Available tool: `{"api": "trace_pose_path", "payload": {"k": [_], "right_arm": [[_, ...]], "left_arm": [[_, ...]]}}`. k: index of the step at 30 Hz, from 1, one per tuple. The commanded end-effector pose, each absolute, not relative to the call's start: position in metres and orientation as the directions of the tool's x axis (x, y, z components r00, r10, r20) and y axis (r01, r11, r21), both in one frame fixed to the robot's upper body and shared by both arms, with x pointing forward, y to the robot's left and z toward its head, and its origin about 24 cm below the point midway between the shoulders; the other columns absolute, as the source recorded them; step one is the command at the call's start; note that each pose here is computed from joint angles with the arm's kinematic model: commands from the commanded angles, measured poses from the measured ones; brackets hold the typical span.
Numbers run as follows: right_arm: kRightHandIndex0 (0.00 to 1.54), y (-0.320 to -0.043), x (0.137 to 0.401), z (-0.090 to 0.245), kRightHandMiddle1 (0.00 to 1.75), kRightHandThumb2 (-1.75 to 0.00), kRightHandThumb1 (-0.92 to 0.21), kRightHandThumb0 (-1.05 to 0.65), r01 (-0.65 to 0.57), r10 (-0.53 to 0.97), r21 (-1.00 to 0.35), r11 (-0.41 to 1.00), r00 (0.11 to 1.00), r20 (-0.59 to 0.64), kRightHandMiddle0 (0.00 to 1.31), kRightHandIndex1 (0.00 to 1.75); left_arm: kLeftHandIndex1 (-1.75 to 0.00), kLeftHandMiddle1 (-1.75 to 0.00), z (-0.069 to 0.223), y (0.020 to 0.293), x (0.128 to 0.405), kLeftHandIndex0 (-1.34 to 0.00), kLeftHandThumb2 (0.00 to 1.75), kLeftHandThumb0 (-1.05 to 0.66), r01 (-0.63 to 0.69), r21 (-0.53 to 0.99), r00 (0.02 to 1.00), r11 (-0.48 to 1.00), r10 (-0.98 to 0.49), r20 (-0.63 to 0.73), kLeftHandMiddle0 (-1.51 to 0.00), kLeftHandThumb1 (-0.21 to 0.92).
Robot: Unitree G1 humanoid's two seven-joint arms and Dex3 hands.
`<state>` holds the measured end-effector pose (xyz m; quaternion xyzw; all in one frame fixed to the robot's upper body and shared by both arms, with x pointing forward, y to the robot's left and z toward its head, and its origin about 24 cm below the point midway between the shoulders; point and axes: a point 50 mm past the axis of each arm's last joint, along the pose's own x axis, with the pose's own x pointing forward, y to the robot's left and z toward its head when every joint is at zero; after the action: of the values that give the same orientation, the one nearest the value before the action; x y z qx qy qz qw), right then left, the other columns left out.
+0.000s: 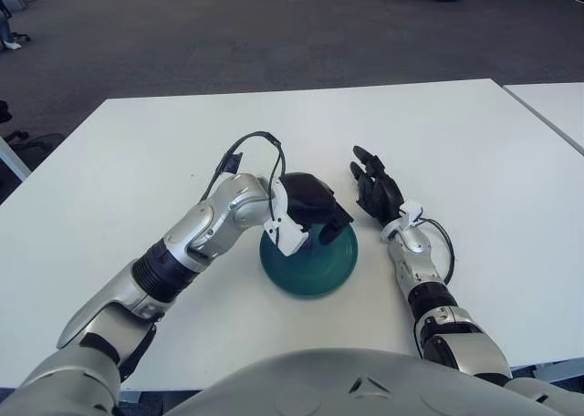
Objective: Put the gum into the plate.
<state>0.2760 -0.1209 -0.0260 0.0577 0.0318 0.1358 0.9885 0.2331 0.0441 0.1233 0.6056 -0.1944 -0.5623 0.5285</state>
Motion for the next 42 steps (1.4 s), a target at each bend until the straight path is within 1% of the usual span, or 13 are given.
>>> {"api": "trace_pose_path", "payload": {"k": [1,7,16,18,20,22,23,25,26,28,33,37,42], "right_arm": [[0.17,-0.128,0.231,-0.084,0.39,-0.78,-0.92,-0.74,-0.175,0.24,0.207,0.963,0.905,-0.351,0.0,0.01],[0.17,-0.129,0.231,-0.087,0.36,-0.79,-0.92,-0.76,-0.137,0.207,0.207,0.969,0.906,-0.369,0.0,0.01],[0.17,-0.126,0.23,-0.091,0.35,-0.78,-0.92,-0.77,-0.089,0.173,0.225,0.97,0.906,-0.386,0.0,0.0],[0.17,-0.125,0.23,-0.092,0.35,-0.78,-0.92,-0.77,-0.077,0.172,0.248,0.966,0.906,-0.388,0.0,0.01],[0.18,-0.123,0.23,-0.092,0.36,-0.78,-0.92,-0.75,-0.064,0.168,0.267,0.962,0.906,-0.388,0.0,0.01],[0.21,-0.122,0.231,-0.093,0.4,-0.8,-0.92,-0.73,-0.049,0.161,0.279,0.959,0.906,-0.392,0.0,0.02],[0.21,-0.123,0.233,-0.093,0.41,-0.8,-0.92,-0.73,-0.029,0.148,0.287,0.957,0.903,-0.403,0.0,0.02],[0.23,-0.123,0.236,-0.094,0.44,-0.84,-0.92,-0.7,-0.007,0.135,0.295,0.956,0.9,-0.416,0.0,0.02],[0.24,-0.123,0.236,-0.095,0.45,-0.85,-0.92,-0.7,0.007,0.131,0.309,0.951,0.896,-0.424,0.0,0.02],[0.24,-0.12,0.235,-0.097,0.46,-0.9,-0.92,-0.69,0.02,0.138,0.336,0.942,0.887,-0.44,0.0,0.02],[0.24,-0.103,0.23,-0.091,0.47,-0.94,-0.92,-0.69,-0.04,0.167,0.324,0.945,0.912,-0.374,0.0,0.02],[0.25,-0.118,0.229,-0.078,0.5,-0.94,-0.92,-0.69,-0.15,0.212,0.25,0.957,0.947,-0.241,0.0,0.02],[0.23,-0.127,0.231,-0.066,0.52,-0.91,-0.92,-0.68,-0.189,0.233,0.237,0.953,0.957,-0.173,0.0,0.01]], "left_arm": [[-1.31,-1.6,0.127,0.041,0.235,-0.59,0.94,0.0,0.319,0.842,0.273,-0.435,-0.809,-0.521,-0.59,0.47],[-1.35,-1.61,0.131,0.03,0.232,-0.59,1.02,0.0,0.286,0.832,0.213,-0.475,-0.815,-0.538,-0.61,0.42],[-1.48,-1.55,0.131,0.041,0.231,-0.54,1.07,0.0,0.319,0.827,0.25,-0.463,-0.801,-0.544,-0.63,0.4],[-1.49,-1.55,0.126,0.05,0.228,-0.53,1.04,0.0,0.343,0.855,0.284,-0.389,-0.825,-0.489,-0.61,0.42],[-1.49,-1.5,0.109,0.055,0.229,-0.42,0.84,0.0,0.365,0.87,0.322,-0.333,-0.831,-0.453,-0.59,0.57],[-1.28,-1.04,0.096,0.057,0.232,-0.17,0.55,-0.43,0.371,0.871,0.341,-0.322,-0.825,-0.45,-0.46,0.77],[-1.22,-0.94,0.1,0.057,0.233,-0.14,0.52,-0.5,0.367,0.869,0.345,-0.331,-0.82,-0.457,-0.43,0.8],[-0.94,-0.49,0.108,0.057,0.235,-0.06,0.5,-0.71,0.358,0.869,0.347,-0.34,-0.816,-0.463,-0.34,0.87],[-0.9,-0.42,0.114,0.058,0.237,-0.04,0.5,-0.74,0.354,0.869,0.348,-0.345,-0.814,-0.465,-0.34,0.88],[-0.65,-0.21,0.135,0.064,0.245,-0.02,0.53,-0.89,0.335,0.876,0.351,-0.346,-0.817,-0.457,-0.25,0.9],[-0.29,-0.05,0.161,0.076,0.249,0.0,0.53,-1.02,0.316,0.898,0.351,-0.306,-0.842,-0.41,-0.15,0.92],[-0.11,-0.01,0.167,0.078,0.249,0.0,0.48,-1.04,0.299,0.933,0.373,-0.199,-0.876,-0.306,-0.06,0.92],[-0.02,0.0,0.164,0.089,0.25,0.0,0.4,-1.05,0.326,0.941,0.417,-0.087,-0.881,-0.226,-0.01,0.92]]}}
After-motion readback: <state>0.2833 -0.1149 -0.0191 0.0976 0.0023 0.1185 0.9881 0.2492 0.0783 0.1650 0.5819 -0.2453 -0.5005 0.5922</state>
